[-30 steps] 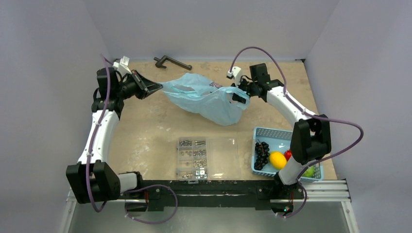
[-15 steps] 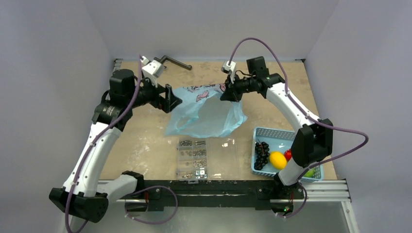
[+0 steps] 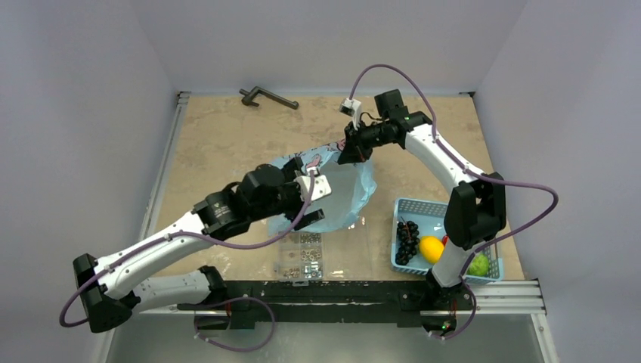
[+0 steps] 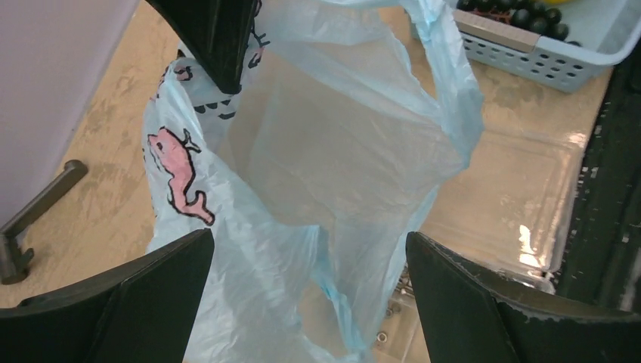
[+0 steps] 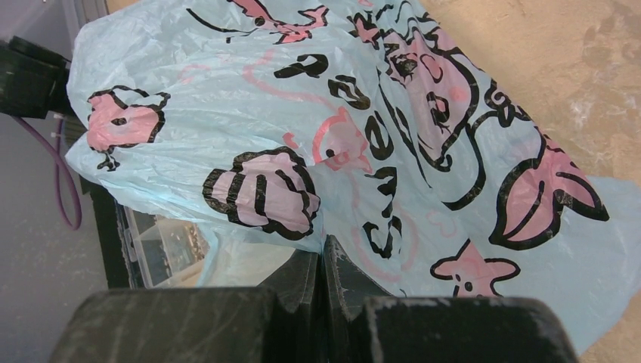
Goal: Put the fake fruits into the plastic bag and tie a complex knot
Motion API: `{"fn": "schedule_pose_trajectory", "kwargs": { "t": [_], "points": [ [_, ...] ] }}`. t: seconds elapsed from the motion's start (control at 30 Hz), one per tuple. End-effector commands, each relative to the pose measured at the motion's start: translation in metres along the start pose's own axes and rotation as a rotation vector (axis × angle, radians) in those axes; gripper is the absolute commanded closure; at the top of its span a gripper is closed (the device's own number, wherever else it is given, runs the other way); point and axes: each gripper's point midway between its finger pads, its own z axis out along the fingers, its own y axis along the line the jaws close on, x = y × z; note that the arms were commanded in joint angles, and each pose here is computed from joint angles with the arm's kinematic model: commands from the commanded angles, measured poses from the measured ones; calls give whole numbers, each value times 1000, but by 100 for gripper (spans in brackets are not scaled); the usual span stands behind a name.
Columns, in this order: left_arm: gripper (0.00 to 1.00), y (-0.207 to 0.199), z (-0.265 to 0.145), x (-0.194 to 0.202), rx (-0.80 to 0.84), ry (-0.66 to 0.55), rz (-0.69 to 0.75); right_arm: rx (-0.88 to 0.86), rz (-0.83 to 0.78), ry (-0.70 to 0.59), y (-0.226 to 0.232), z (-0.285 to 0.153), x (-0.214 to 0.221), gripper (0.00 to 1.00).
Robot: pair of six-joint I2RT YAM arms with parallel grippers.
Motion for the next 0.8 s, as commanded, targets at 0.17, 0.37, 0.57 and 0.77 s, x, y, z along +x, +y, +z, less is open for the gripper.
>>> {"fn": "schedule_pose_trajectory", "kwargs": {
  "t": [0.17,0.37,0.57,0.77],
  "points": [
    [0,83,19,27,-578,155,178,-43,-55,0,22,-8,-10,100],
    [0,90,22,65,-514,311,-19,-103,-194,50,28,-11,-1,100],
    [18,105,6,75,-486,312,-198,-87,-332,82,3,-5,-21,100],
    [0,145,13,60,-624,288,35,-205,-287,125,20,-5,-13,100]
  ]
}}
